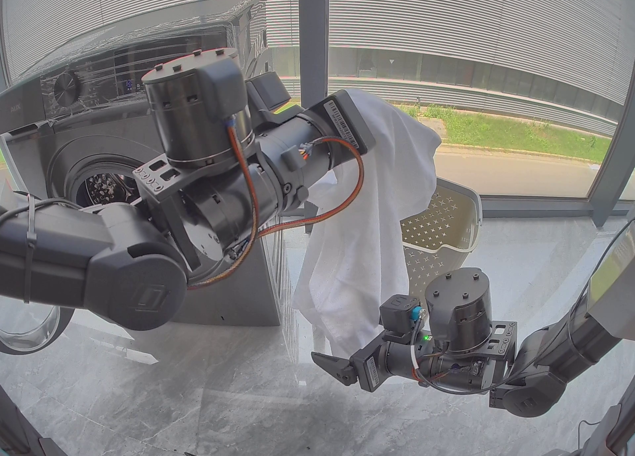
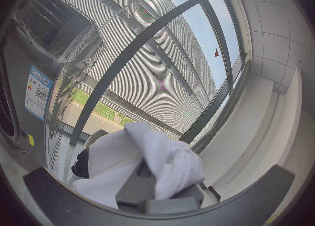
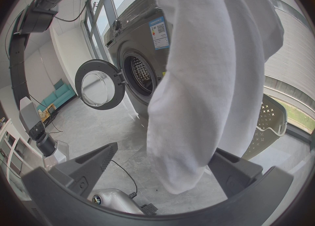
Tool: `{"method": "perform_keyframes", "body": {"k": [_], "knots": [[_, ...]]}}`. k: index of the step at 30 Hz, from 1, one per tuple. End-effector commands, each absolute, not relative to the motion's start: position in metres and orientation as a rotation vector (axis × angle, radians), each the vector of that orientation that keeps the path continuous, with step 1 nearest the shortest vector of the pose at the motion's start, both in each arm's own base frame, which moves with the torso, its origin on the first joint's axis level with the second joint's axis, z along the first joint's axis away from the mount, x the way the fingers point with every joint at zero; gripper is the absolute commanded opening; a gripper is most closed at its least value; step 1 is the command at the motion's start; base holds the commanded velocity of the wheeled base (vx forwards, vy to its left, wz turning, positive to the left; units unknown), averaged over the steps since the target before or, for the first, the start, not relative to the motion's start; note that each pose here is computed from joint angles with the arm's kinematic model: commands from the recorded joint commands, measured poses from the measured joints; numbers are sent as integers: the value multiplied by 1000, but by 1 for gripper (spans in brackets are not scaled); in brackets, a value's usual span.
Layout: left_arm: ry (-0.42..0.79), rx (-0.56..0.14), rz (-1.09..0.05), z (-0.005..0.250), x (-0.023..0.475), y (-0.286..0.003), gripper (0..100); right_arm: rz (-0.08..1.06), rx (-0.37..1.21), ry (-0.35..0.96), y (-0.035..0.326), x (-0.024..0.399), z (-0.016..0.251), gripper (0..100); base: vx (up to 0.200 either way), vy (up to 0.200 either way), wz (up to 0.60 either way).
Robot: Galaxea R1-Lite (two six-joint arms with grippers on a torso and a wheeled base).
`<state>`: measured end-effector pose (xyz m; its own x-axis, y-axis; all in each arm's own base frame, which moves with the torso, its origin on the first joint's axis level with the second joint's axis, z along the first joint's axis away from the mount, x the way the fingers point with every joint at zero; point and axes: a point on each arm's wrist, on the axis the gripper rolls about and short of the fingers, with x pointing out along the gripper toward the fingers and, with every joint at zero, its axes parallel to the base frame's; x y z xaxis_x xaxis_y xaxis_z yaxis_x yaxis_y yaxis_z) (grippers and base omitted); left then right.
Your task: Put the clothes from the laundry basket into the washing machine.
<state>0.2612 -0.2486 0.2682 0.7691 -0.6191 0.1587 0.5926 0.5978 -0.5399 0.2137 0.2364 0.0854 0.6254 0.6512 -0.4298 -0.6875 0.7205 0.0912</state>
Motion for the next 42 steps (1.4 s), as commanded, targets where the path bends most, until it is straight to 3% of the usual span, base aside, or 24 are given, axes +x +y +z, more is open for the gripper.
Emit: {"method": "perform_keyframes", "body": {"k": [1,13,22,23,32,42], "knots": [[46,-610,-699,266,267,-255,0,784,-91,454,243,209,86,100,0,0,0],[33,-617,-685,271,263,-253,0,598,-30,447,243,247,76,100,0,0,0],[33,-619,-684,271,263,-253,0,553,-16,443,237,255,77,100,0,0,0],[33,-617,-684,271,263,-253,0,550,-13,444,237,256,77,0,0,0,0],[43,-609,-660,264,271,-250,0,553,14,396,231,253,96,0,0,0,0],[68,-583,-507,240,303,-224,0,653,24,318,198,188,138,0,0,0,0]]}}
